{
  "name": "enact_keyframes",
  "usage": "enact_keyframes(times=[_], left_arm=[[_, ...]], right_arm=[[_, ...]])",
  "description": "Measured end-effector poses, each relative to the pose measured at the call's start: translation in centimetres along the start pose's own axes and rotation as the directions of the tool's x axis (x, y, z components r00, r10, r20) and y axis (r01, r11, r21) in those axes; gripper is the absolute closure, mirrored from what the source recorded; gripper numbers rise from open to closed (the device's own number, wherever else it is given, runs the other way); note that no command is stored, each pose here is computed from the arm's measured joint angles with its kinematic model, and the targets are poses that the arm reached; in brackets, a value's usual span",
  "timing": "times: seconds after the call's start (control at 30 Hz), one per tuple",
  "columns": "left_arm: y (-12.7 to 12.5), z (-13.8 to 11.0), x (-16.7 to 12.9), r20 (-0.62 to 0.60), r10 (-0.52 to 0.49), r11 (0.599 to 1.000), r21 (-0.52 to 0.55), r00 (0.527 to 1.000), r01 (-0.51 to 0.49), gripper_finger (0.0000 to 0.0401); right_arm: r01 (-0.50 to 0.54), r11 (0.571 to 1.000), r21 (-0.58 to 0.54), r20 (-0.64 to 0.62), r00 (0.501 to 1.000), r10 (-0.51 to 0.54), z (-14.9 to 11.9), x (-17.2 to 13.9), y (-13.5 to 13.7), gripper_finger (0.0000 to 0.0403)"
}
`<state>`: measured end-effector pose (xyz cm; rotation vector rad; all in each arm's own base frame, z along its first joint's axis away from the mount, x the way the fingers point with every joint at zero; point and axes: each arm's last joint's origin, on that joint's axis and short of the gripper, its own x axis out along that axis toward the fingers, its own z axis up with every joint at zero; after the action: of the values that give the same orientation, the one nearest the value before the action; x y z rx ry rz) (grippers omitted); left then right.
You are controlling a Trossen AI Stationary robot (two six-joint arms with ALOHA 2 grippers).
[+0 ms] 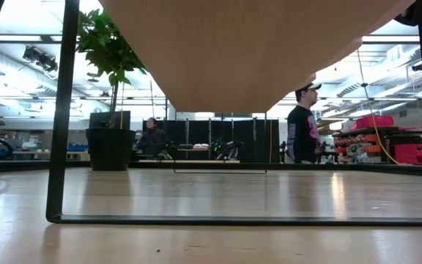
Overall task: Pick and place slides into the shelf
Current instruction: Put the pink slipper on the shelf
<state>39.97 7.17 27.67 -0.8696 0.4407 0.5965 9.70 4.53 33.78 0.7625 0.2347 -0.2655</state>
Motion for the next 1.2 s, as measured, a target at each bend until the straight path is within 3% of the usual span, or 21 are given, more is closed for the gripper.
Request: enact_keyframes(times=[1.2], left_arm=[[0.97,-0.96,0.36,-0.086,0.091,0.996,0.032,0.992,-0.089,0.0390]], right_arm=[[0.013,1.000,-0.005,-0.008,1.000,-0.013,-0.28,0.38,0.20,0.0392]])
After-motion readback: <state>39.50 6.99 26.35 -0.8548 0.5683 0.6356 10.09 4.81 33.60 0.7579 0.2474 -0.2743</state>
